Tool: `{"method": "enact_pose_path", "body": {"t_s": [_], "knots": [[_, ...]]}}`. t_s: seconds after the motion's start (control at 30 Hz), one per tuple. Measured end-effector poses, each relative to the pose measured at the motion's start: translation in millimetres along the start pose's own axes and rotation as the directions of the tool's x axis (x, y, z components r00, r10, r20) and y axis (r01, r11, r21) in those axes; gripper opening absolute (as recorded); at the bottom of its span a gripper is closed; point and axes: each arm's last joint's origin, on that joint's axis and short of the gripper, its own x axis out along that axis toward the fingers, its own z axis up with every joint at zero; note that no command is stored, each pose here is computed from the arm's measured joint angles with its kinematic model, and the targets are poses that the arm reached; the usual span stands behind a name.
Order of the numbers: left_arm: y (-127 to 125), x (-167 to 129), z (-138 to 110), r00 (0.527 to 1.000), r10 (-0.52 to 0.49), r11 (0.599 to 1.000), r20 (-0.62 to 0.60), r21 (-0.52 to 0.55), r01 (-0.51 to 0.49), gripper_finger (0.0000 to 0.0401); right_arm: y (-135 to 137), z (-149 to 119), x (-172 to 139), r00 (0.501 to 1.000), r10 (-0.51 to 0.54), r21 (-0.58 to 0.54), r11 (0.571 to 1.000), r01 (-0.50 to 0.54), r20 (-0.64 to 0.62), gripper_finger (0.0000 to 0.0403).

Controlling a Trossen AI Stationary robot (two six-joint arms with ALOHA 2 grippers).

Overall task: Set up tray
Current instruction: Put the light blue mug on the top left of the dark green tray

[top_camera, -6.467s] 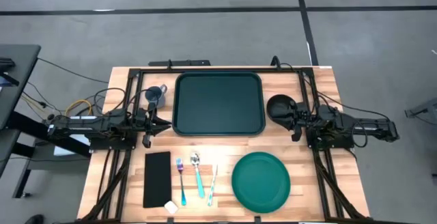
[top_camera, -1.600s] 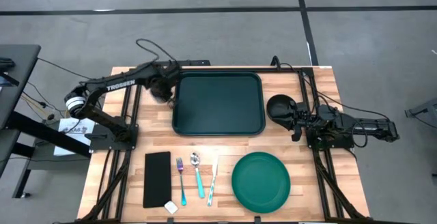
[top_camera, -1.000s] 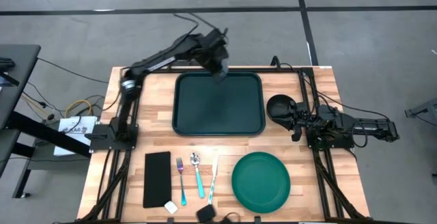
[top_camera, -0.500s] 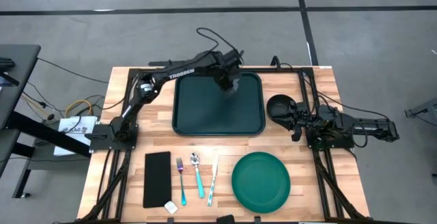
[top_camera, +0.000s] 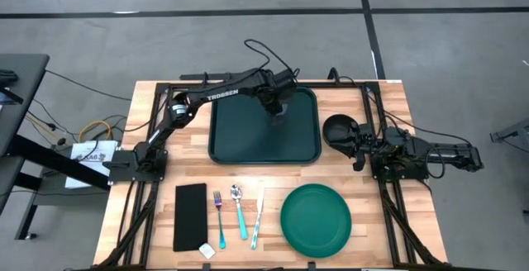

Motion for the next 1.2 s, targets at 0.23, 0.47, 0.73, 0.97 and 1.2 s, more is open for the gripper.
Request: {"method": "enact_pose_path", "body": {"t_s": [0.23, 0.47, 0.73, 0.97, 1.2], "knots": [[-2, 0, -3, 0.999, -0.008, 0.998, -0.036, -0.065, 0.006, 0.0, -1, 0, 0, 1.0, -0.01, -0.004, 1.0, 0.01, 0.005, 0.0059], [-2, -3, -3, 0.999, -0.025, 0.993, -0.033, -0.113, 0.021, 0.0, 1, 8, 0, 0.995, -0.005, 0.187, 0.982, -0.013, 0.096, 0.0059], [-2, -32, 12, 0.996, -0.036, 0.985, 0.086, -0.163, 0.049, 0.0, 1, 26, -4, 0.93, -0.154, 0.464, 0.886, -0.021, 0.335, 0.0059], [-9, -46, 13, 0.99, -0.084, 0.978, 0.116, -0.181, 0.104, 0.0, 0, 24, 0, 0.94, -0.188, 0.28, 0.954, 0.105, 0.286, 0.0059], [-34, -49, 9, 0.988, -0.143, 0.98, 0.059, -0.129, 0.15, 0.0, 12, 56, 12, 0.947, -0.214, 0.014, 0.976, 0.217, 0.239, 0.0059]]}}
